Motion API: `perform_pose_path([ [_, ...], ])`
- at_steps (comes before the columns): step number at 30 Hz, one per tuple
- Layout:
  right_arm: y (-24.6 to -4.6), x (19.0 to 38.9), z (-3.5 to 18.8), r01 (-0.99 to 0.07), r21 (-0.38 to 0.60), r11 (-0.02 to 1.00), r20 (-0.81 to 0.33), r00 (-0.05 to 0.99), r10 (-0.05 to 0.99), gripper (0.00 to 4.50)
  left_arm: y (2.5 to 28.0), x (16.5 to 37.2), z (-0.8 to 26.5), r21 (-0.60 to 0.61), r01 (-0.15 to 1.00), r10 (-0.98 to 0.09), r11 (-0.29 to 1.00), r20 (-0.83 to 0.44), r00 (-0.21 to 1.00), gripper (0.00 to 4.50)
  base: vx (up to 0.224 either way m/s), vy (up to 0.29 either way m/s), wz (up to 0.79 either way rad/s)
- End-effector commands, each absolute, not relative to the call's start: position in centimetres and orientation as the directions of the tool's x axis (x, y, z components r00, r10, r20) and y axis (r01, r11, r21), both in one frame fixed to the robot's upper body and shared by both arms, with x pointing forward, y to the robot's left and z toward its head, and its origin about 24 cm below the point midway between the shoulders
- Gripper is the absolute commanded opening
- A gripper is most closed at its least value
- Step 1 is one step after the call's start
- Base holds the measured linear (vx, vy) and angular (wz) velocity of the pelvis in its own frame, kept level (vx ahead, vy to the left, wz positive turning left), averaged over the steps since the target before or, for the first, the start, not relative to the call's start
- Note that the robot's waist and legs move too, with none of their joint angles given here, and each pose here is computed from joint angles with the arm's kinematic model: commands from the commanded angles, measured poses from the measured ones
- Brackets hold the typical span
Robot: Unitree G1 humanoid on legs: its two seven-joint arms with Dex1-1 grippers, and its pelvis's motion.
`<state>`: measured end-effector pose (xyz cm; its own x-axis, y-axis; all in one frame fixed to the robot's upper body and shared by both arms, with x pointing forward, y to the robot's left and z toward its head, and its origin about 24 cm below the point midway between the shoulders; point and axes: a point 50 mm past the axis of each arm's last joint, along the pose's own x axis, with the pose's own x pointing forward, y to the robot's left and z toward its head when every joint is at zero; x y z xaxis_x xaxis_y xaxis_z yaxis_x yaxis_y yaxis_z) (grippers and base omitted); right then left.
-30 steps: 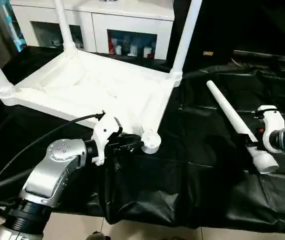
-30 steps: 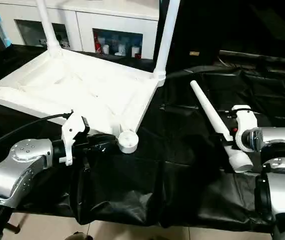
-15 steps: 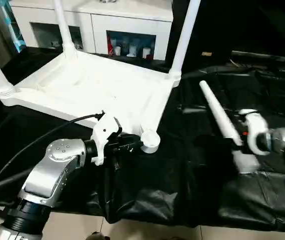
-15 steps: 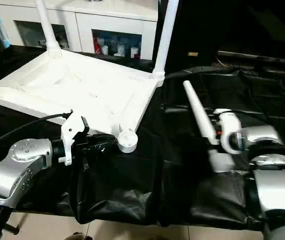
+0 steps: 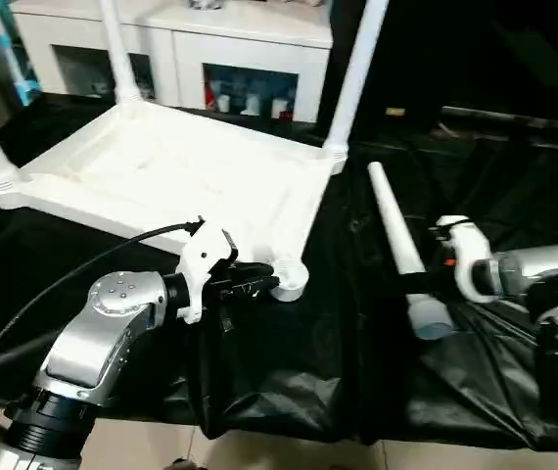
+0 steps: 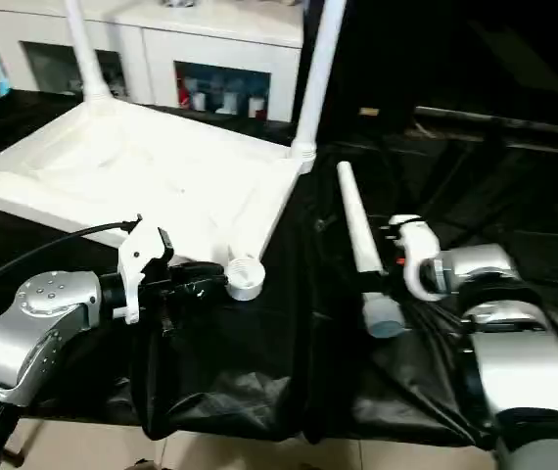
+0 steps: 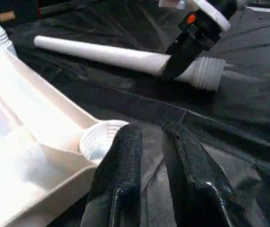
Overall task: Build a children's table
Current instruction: Pick table leg
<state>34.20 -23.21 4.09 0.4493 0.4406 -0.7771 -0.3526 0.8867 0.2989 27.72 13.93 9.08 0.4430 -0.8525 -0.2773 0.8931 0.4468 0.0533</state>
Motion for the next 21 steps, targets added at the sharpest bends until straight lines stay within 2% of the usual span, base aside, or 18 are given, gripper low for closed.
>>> perform_pose_path([
  [1, -21.8, 33.5, 2.7, -0.358, 0.343, 0.868, -0.799, 0.374, 0.47, 4.29, 13.4, 27.7, 9.8, 0.076, 0.907, -0.866, 0.414, -0.274, 0.418, 0.96, 0.0, 0.0, 0.0],
  [2, -21.6, 33.5, 2.6, -0.363, 0.338, 0.868, -0.801, 0.372, 0.468, 4.0, 13.4, 27.8, 9.8, 0.08, 0.91, -0.867, 0.407, -0.281, 0.412, 0.96, 0.0, 0.0, 0.0],
  [5, -21.6, 33.5, 2.5, -0.37, 0.318, 0.873, -0.811, 0.371, 0.453, 3.89, 13.3, 27.9, 9.8, 0.093, 0.913, -0.865, 0.398, -0.293, 0.407, 0.96, 0.0, 0.0, 0.0],
  [9, -21.7, 33.6, 2.6, -0.369, 0.303, 0.879, -0.815, 0.378, 0.439, 3.51, 13.4, 28.0, 9.8, 0.104, 0.914, -0.864, 0.393, -0.299, 0.405, 0.96, 0.0, 0.0, 0.0],
  [10, -22.0, 33.6, 2.6, -0.365, 0.292, 0.884, -0.817, 0.385, 0.428, 3.51, 13.4, 28.0, 9.9, 0.109, 0.914, -0.862, 0.391, -0.303, 0.406, 0.96, 0.0, 0.0, 0.0],
  [11, -22.2, 33.7, 2.7, -0.359, 0.283, 0.889, -0.818, 0.393, 0.419, 3.26, 13.4, 28.1, 9.9, 0.113, 0.914, -0.862, 0.39, -0.305, 0.406, 0.96, 0.0, 0.0, 0.0],
  [13, -22.8, 33.6, 2.8, -0.345, 0.26, 0.902, -0.825, 0.406, 0.393, 3.13, 13.4, 28.1, 9.8, 0.118, 0.914, -0.86, 0.389, -0.309, 0.406, 0.96, 0.0, 0.0, 0.0],
  [15, -23.0, 33.6, 2.8, -0.339, 0.258, 0.905, -0.825, 0.41, 0.389, 3.08, 13.4, 28.1, 9.8, 0.118, 0.914, -0.86, 0.389, -0.309, 0.406, 0.96, 0.0, 0.0, 0.0],
  [16, -23.3, 33.6, 2.9, -0.327, 0.256, 0.91, -0.824, 0.418, 0.382, 2.83, 13.4, 28.2, 9.9, 0.119, 0.914, -0.861, 0.387, -0.308, 0.404, 0.96, 0.0, 0.0, 0.0],
  [21, -24.1, 33.6, 3.3, -0.285, 0.271, 0.92, -0.807, 0.453, 0.378, 2.43, 13.3, 28.4, 10.1, 0.119, 0.916, -0.865, 0.382, -0.304, 0.4, 0.96, 0.0, 0.0, 0.0],
])
